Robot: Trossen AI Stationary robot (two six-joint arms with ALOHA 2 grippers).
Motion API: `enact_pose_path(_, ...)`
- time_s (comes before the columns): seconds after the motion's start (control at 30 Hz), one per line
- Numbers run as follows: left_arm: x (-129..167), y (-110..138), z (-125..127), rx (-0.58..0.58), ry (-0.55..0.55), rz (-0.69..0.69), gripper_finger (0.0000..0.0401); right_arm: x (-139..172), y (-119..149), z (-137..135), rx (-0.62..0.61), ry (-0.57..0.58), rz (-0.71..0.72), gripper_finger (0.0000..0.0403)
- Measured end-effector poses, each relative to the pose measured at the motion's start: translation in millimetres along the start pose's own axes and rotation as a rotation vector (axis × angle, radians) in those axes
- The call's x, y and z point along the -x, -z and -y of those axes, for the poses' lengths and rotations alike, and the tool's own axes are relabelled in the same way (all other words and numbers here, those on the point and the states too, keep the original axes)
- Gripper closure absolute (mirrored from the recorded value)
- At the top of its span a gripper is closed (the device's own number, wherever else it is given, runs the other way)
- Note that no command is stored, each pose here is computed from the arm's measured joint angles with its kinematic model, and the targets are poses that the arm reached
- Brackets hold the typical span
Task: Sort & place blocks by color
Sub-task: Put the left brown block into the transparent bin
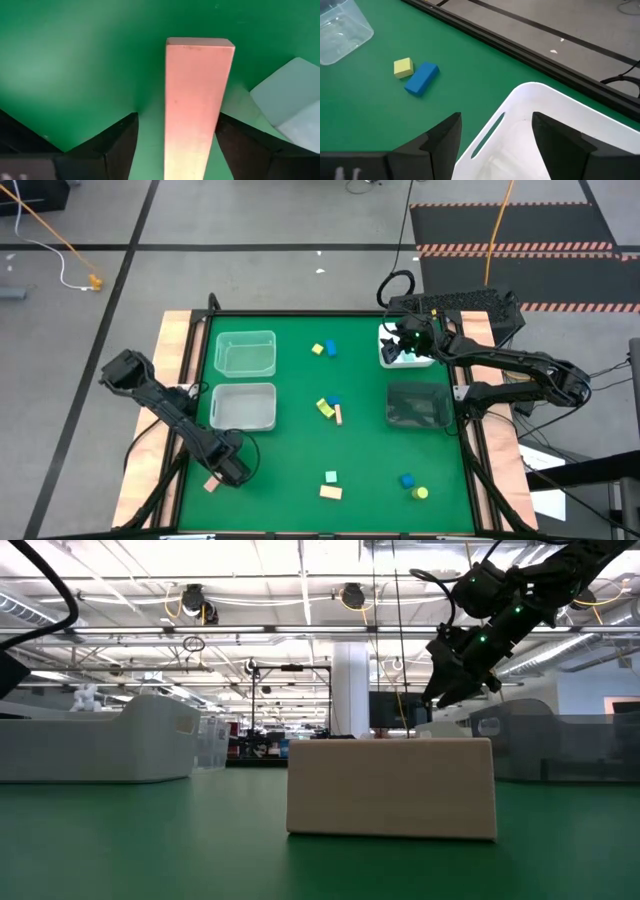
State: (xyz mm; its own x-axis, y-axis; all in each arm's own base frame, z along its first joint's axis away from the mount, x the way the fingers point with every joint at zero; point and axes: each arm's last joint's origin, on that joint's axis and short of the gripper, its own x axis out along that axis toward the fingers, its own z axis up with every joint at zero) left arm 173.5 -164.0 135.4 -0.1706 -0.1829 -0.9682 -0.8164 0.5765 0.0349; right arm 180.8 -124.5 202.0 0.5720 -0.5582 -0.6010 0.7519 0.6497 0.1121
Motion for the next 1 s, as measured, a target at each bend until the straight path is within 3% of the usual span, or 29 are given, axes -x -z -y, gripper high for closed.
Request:
enact_pose_path(0.23,-0.2,0.2,1.8,-0.010,0.017,-0.002,0.0271,0.0,0.0,0.0,0.015,0.001,0.000,0.0167)
enact_pose_path(0.43,11.8,2.1,-2.9,0.025,0.069,-0.003,0.0271,0.0,0.0,0.0,0.015,0.001,0.000,0.0167)
enact_pose_path(0.77,60.0,5.2,-18.8,0.174,0.335,0.100,0.0271,0.0,0.0,0.0,0.010,0.002,0.001,0.0167)
enact_pose_path(0.87,77.5,1.4,-24.9,0.239,0.467,0.194,0.0271,0.0,-0.1,-0.1,-0.025,0.001,0.001,0.0167)
enact_pose_path(1.0,100.7,-7.0,-30.1,0.275,0.668,0.422,0.0271,0.0,-1.0,-0.6,-0.067,-0.005,0.011,0.0167)
